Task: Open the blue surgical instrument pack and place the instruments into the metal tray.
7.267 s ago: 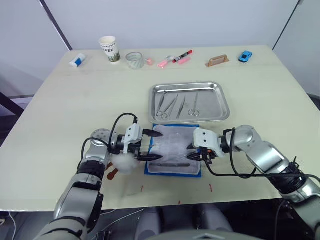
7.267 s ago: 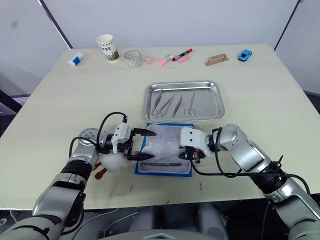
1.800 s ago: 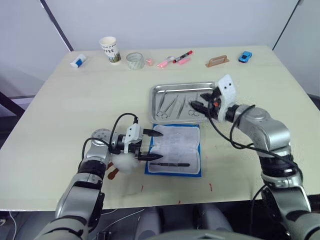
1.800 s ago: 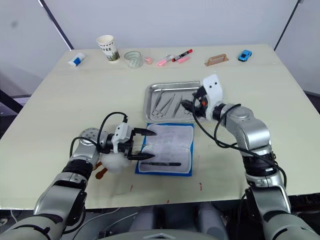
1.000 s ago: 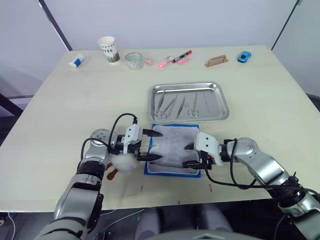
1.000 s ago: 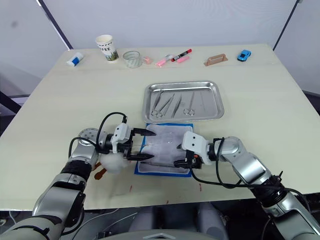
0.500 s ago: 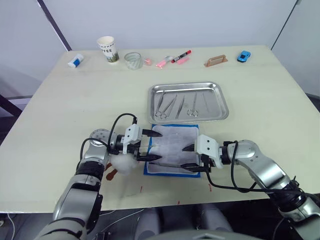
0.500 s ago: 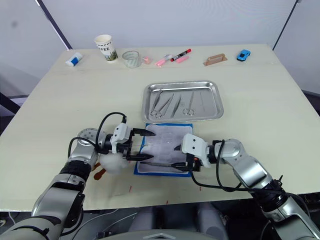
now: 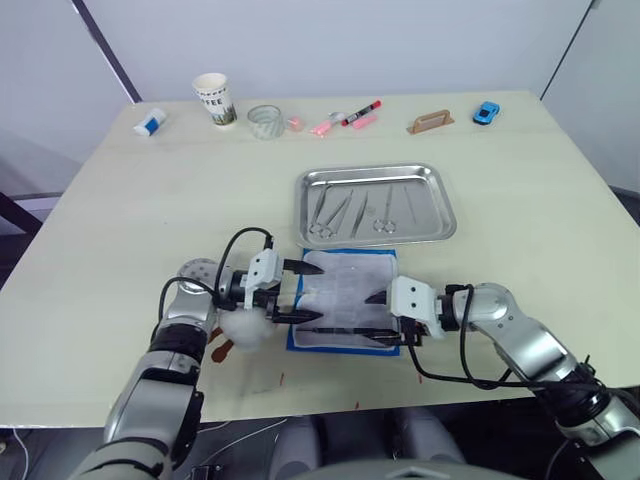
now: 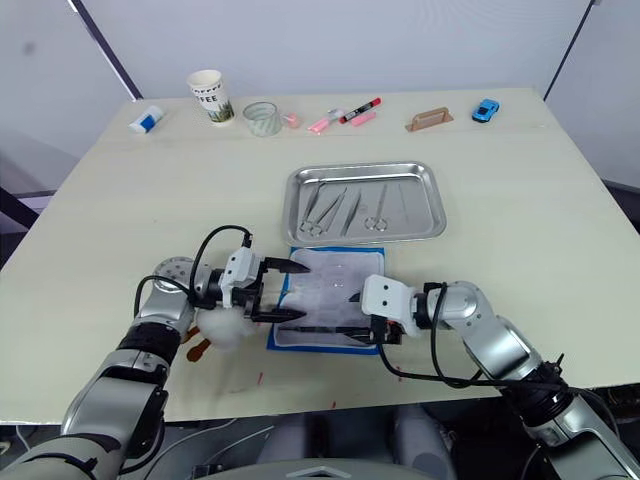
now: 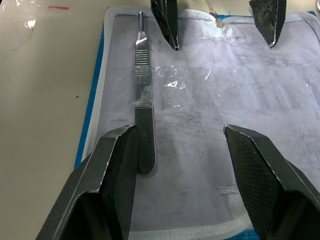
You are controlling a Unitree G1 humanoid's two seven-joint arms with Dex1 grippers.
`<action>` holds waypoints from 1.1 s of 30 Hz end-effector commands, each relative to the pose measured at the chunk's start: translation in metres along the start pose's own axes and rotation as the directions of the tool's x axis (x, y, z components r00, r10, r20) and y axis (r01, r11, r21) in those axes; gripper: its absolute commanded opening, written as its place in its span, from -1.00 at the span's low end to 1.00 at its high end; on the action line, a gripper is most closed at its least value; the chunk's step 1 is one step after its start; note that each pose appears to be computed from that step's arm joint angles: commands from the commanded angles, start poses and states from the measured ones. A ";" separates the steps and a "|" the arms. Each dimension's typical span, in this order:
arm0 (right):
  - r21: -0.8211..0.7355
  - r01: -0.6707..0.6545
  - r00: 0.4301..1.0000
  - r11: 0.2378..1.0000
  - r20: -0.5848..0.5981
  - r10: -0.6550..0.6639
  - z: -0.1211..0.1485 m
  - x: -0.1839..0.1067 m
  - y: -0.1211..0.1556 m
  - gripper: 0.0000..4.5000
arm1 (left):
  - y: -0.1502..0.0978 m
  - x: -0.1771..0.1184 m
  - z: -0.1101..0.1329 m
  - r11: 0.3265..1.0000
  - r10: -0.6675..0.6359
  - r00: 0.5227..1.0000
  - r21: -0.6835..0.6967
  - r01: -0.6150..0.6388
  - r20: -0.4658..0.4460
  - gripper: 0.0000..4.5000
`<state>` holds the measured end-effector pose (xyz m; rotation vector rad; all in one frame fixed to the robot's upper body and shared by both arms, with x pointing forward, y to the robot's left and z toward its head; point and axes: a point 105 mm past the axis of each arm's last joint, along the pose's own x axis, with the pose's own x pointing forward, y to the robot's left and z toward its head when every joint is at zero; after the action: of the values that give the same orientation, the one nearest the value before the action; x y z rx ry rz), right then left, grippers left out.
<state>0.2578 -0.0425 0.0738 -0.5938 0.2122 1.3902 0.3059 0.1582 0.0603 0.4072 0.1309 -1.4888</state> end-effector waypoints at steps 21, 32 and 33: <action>0.006 -0.065 0.991 0.998 -0.115 0.066 -0.027 0.005 0.021 -0.72 | -0.026 -0.002 -0.029 0.991 -0.087 0.993 -0.113 0.077 -0.085 1.00; -0.017 -0.082 0.990 0.996 -0.120 0.080 -0.020 0.002 0.020 -0.98 | -0.024 -0.002 -0.029 0.991 -0.086 0.992 -0.110 0.076 -0.087 1.00; -0.024 -0.085 0.989 0.996 -0.120 0.082 -0.018 0.001 0.020 -0.98 | -0.024 -0.003 -0.029 0.991 -0.085 0.993 -0.110 0.076 -0.087 1.00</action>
<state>0.2454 -0.0383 0.0674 -0.6589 0.2159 1.4367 0.3047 0.1609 0.0591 0.4089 0.1432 -1.4878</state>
